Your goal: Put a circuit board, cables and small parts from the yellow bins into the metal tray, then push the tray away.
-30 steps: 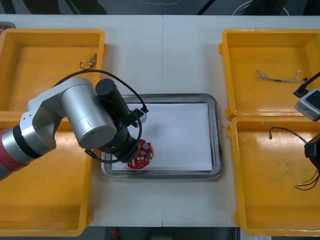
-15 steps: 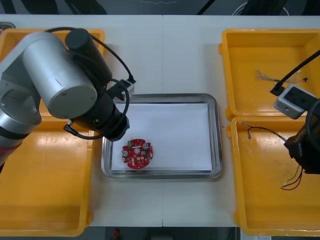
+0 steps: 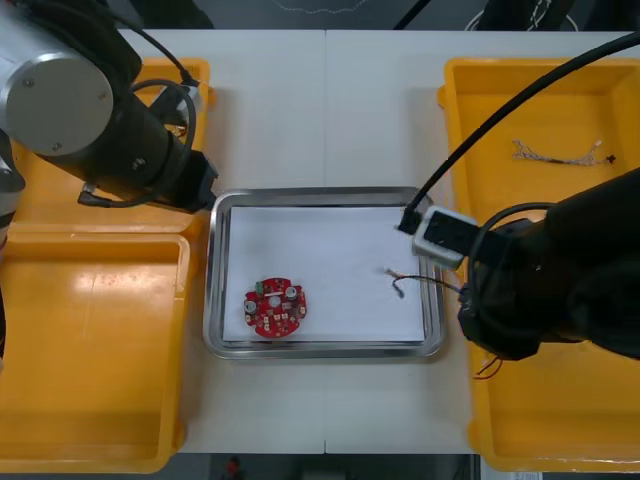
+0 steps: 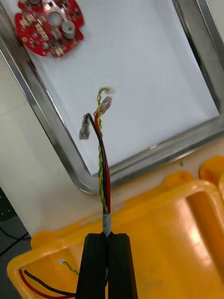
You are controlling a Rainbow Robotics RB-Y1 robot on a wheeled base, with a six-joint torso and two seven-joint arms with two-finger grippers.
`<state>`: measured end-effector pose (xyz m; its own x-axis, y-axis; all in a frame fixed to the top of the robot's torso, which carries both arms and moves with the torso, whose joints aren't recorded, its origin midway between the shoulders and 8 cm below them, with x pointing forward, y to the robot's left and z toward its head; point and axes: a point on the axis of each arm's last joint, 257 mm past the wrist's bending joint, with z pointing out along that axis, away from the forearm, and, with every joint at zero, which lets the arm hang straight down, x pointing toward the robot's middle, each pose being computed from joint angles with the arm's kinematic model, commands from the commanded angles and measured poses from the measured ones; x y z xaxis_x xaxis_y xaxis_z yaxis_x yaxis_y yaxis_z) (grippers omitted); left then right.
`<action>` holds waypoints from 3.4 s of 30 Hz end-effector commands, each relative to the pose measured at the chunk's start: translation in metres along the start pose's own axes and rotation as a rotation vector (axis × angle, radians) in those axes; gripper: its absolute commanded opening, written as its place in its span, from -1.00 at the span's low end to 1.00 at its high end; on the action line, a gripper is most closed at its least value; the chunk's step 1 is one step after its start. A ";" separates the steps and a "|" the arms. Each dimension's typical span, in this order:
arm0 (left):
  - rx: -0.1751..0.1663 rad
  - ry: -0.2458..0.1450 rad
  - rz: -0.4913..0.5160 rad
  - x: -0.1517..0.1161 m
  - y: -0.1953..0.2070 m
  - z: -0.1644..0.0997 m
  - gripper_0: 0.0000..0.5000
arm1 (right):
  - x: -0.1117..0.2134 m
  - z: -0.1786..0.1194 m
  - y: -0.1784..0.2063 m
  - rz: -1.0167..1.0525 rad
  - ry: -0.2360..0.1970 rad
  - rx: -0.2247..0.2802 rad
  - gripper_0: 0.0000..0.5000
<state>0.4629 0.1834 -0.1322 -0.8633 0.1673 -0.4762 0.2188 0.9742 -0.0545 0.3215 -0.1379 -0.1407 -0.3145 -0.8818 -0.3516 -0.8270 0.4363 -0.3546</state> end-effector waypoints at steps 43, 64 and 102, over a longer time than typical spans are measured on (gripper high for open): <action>-0.058 0.115 -0.701 -0.079 0.107 0.006 1.00 | -0.050 0.151 0.010 -0.490 -0.031 0.037 -1.00; -0.008 0.076 -0.727 -0.091 0.091 0.063 1.00 | -0.048 0.177 -0.007 -0.459 -0.039 0.073 1.00; -0.027 0.082 -0.710 -0.071 0.082 0.115 1.00 | -0.069 -0.003 -0.107 0.085 -0.076 0.167 1.00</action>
<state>0.5884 0.2505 -0.2095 -0.8500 -0.4508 -0.2726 -0.3850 0.8847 -0.2628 0.4220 -0.1254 -0.1018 -0.2987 -0.8819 -0.3648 -0.7605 0.4509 -0.4672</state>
